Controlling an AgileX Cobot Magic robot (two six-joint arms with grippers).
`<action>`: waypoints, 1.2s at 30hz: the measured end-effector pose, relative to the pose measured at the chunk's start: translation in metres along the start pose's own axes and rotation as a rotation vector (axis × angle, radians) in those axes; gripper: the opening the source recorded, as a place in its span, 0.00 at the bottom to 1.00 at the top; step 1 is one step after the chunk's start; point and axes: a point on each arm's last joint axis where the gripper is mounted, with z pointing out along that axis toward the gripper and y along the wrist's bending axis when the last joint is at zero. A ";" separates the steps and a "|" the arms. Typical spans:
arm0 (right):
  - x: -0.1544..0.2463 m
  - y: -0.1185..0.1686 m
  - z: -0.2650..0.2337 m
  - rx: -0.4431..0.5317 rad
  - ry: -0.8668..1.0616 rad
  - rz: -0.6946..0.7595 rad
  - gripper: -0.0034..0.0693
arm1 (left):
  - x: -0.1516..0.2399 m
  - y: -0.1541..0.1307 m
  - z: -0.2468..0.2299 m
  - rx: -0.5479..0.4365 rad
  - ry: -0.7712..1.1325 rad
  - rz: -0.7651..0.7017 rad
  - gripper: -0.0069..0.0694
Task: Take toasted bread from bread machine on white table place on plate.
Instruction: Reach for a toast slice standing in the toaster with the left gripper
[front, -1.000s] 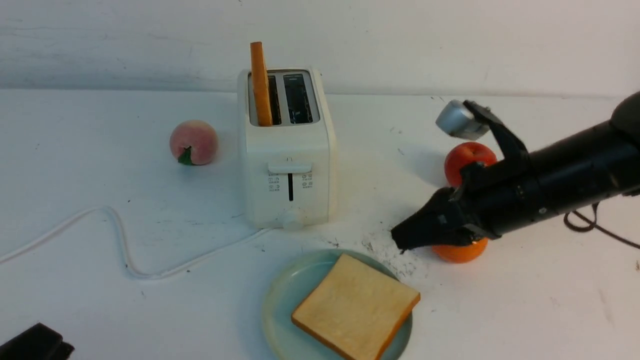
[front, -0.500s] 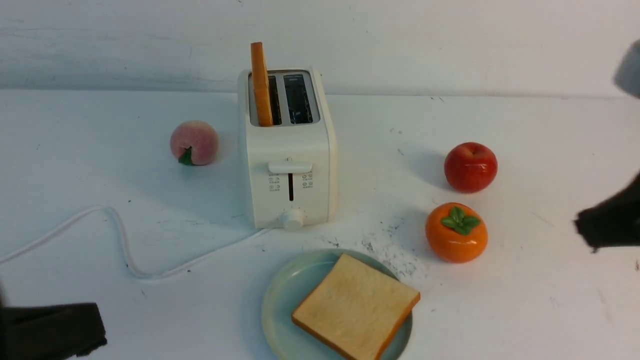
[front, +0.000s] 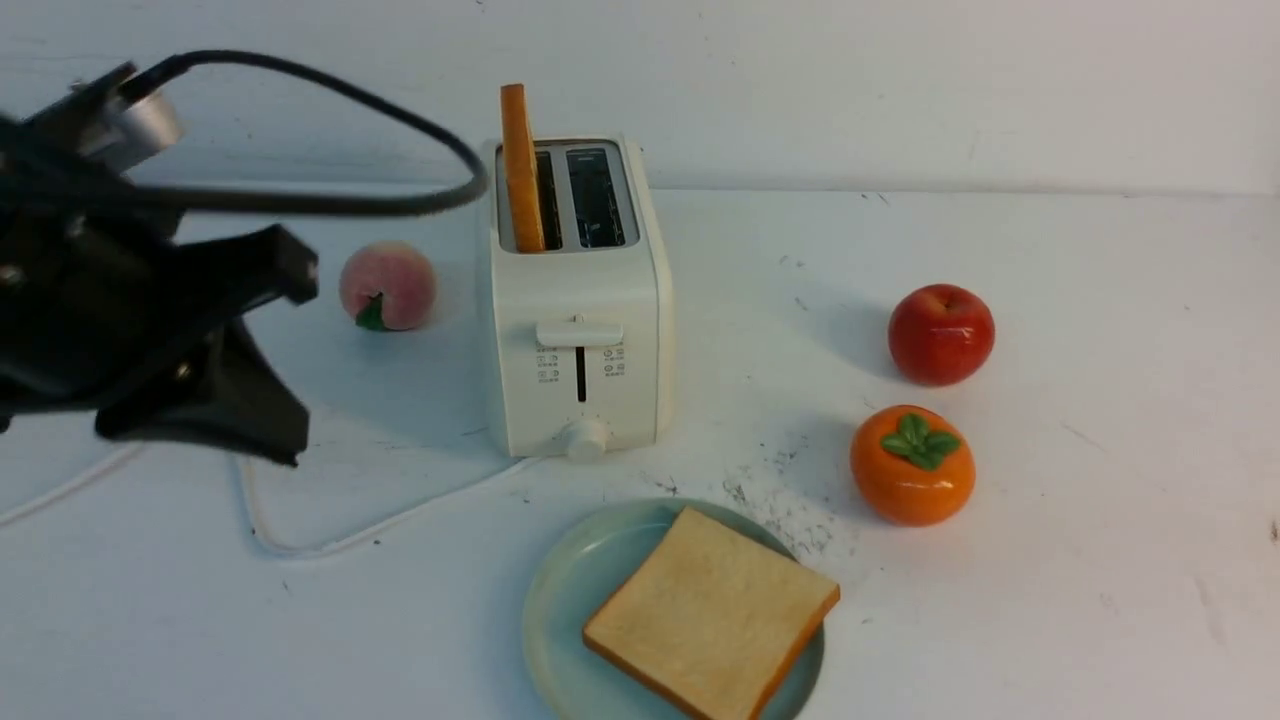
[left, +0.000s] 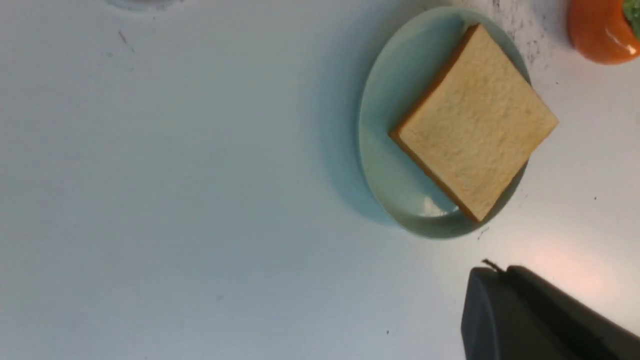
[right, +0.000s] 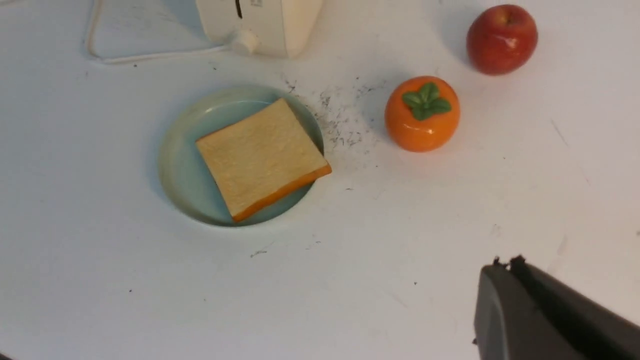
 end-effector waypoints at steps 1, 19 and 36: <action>0.009 0.000 -0.001 0.007 0.002 0.012 0.05 | -0.010 -0.005 0.001 0.011 -0.006 0.001 0.07; 0.082 -0.009 0.034 0.113 0.116 0.111 0.06 | -0.093 -0.114 0.062 -0.087 -0.130 0.256 0.10; 0.077 -0.006 0.036 0.083 0.056 0.124 0.08 | -0.104 -0.121 0.098 -0.371 -0.312 0.284 0.52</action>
